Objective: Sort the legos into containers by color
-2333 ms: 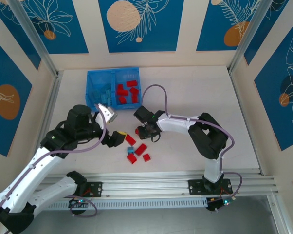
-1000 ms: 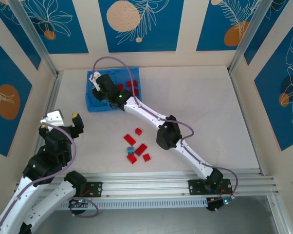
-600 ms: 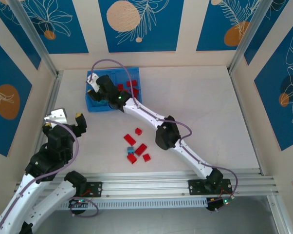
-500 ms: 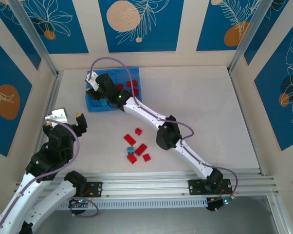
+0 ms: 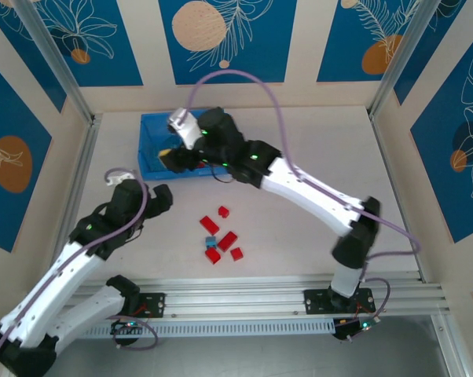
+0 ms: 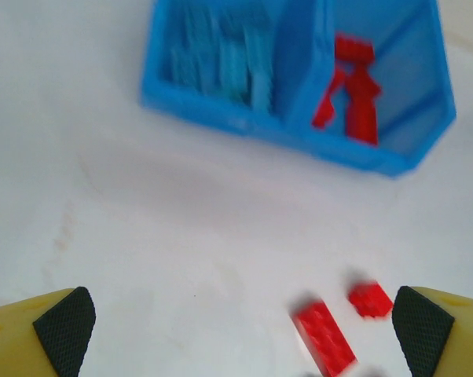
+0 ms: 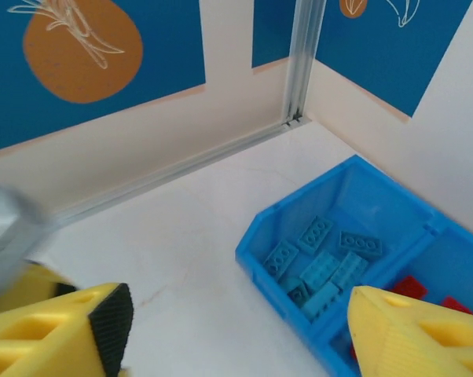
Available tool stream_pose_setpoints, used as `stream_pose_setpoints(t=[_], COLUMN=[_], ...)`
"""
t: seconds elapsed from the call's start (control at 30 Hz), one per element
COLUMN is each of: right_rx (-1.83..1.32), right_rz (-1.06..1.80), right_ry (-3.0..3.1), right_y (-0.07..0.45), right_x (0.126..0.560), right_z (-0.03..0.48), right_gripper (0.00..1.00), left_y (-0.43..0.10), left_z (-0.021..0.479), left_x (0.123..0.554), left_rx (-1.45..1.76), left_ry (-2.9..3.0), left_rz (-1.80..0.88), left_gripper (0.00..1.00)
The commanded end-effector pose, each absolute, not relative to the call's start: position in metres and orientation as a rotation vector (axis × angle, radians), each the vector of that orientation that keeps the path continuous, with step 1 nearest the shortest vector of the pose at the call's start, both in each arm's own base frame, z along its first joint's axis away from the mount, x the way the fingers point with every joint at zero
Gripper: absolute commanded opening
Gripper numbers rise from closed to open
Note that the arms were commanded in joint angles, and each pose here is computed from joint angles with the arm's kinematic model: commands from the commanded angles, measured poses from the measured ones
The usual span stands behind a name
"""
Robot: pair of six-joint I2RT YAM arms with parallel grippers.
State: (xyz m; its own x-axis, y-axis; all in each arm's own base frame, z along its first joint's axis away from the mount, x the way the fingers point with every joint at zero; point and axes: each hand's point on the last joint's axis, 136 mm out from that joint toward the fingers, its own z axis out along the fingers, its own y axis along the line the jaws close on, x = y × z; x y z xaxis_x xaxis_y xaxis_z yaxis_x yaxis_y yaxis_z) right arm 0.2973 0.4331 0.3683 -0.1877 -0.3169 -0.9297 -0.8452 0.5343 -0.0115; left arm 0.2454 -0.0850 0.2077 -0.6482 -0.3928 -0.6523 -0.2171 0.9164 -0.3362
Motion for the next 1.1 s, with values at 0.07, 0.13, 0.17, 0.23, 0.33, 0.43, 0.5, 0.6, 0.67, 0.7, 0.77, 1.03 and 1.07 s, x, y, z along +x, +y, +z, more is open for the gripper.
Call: stream_pose_setpoints(t=[0.07, 0.13, 0.17, 0.23, 0.33, 0.43, 0.5, 0.6, 0.67, 0.7, 0.77, 1.03, 1.07], right_rx=[-1.023, -1.029, -1.027, -1.016, -0.969, -0.913, -0.874, -0.825, -0.797, -0.788, -0.775, -0.79, -0.796], right_rz=[0.693, 0.723, 0.742, 0.772, 0.796, 0.839, 0.873, 0.885, 0.874, 0.868, 0.859, 0.866, 0.878], right_ry=[1.956, 2.02, 2.042, 2.109, 2.209, 2.294, 2.331, 2.359, 2.364, 2.363, 2.366, 2.463, 2.473], right_y=[0.376, 0.353, 0.346, 0.327, 0.303, 0.283, 0.273, 0.261, 0.255, 0.252, 0.248, 0.248, 0.25], right_x=[0.247, 0.226, 0.218, 0.201, 0.184, 0.172, 0.164, 0.158, 0.157, 0.157, 0.158, 0.152, 0.151], right_z=[0.315, 0.298, 0.294, 0.274, 0.248, 0.226, 0.217, 0.21, 0.209, 0.209, 0.207, 0.188, 0.187], right_gripper=[0.82, 0.86, 0.86, 0.9, 0.96, 0.98, 0.99, 1.0, 1.0, 1.0, 1.0, 0.99, 0.99], left_y=[-0.158, -0.174, -0.18, -0.192, -0.209, -0.217, -0.217, -0.218, -0.219, -0.219, -0.219, -0.208, -0.204], left_z=[0.132, 0.11, 0.104, 0.093, 0.084, 0.072, 0.064, 0.055, 0.049, 0.045, 0.039, 0.017, 0.017], left_x=[0.221, 0.217, 0.216, 0.218, 0.223, 0.226, 0.23, 0.239, 0.244, 0.247, 0.251, 0.241, 0.24], left_rx=[-0.569, -0.57, -0.559, -0.529, -0.489, -0.479, -0.493, -0.492, -0.478, -0.463, -0.437, -0.384, -0.379], left_ry=[2.655, 2.734, 2.757, 2.805, 2.861, 2.904, 2.915, 2.917, 2.925, 2.928, 2.938, 3.002, 3.004], left_rz=[-0.642, -0.652, -0.654, -0.641, -0.629, -0.575, -0.532, -0.48, -0.438, -0.417, -0.377, -0.263, -0.241], left_gripper=[1.0, 1.0, 1.0, 1.0, 1.0, 1.0, 1.0, 0.98, 0.95, 0.94, 0.9, 0.59, 0.56])
